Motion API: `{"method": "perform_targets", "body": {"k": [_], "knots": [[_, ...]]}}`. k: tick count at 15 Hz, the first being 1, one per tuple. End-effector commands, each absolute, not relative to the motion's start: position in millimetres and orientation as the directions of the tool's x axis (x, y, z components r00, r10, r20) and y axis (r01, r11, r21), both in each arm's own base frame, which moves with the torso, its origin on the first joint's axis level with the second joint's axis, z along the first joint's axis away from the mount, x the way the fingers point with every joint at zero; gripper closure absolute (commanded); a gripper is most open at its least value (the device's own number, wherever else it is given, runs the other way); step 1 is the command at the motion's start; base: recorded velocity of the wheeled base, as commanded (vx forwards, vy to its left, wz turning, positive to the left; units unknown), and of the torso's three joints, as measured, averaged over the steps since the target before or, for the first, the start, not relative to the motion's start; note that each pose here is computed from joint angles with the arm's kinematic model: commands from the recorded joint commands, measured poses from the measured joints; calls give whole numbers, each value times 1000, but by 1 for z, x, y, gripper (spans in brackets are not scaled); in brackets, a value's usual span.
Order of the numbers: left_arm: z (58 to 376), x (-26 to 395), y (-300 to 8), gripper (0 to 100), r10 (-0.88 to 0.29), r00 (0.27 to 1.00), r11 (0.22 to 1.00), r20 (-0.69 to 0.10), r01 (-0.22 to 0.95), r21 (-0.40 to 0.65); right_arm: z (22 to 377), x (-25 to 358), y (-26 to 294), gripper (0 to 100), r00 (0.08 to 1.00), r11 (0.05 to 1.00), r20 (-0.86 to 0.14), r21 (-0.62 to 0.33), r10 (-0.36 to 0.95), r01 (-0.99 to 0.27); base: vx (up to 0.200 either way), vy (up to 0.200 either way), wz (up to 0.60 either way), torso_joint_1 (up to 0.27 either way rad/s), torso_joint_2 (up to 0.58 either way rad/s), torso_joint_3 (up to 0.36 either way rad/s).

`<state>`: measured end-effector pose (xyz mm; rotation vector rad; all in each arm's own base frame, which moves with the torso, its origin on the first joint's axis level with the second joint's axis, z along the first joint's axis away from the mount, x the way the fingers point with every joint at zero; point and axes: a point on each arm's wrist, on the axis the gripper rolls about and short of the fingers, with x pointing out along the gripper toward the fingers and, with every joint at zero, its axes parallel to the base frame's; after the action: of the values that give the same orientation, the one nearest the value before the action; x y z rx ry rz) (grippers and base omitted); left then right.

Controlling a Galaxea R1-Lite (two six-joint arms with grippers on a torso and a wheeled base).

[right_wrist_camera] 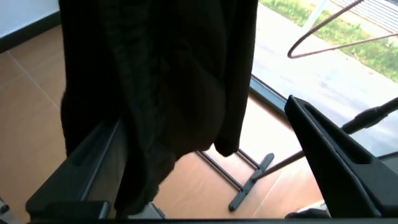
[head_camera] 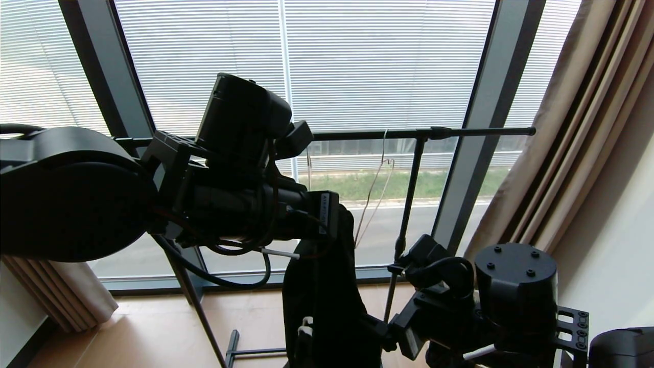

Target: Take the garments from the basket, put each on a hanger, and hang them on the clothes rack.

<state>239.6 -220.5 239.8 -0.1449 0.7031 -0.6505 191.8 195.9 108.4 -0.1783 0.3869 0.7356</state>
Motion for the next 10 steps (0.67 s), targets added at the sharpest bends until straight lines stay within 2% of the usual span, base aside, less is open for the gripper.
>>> {"method": "perform_targets", "body": {"k": [1,6,10], "knots": [[240,240,-220,100,-600,576,795,-556,505,-335,121,192,184,0,702,749,-367,-23,610,-663,0,0,0,0,0,0],[241,239,-221,100,-602,577,794,-552,508,-335,88,187,186,0,656,738,-483,-31,580,-675,0,0,0,0,0,0],[243,239,-219,100,-604,580,793,-547,508,-336,75,187,186,0,638,733,-528,-40,561,-679,0,0,0,0,0,0]]}}
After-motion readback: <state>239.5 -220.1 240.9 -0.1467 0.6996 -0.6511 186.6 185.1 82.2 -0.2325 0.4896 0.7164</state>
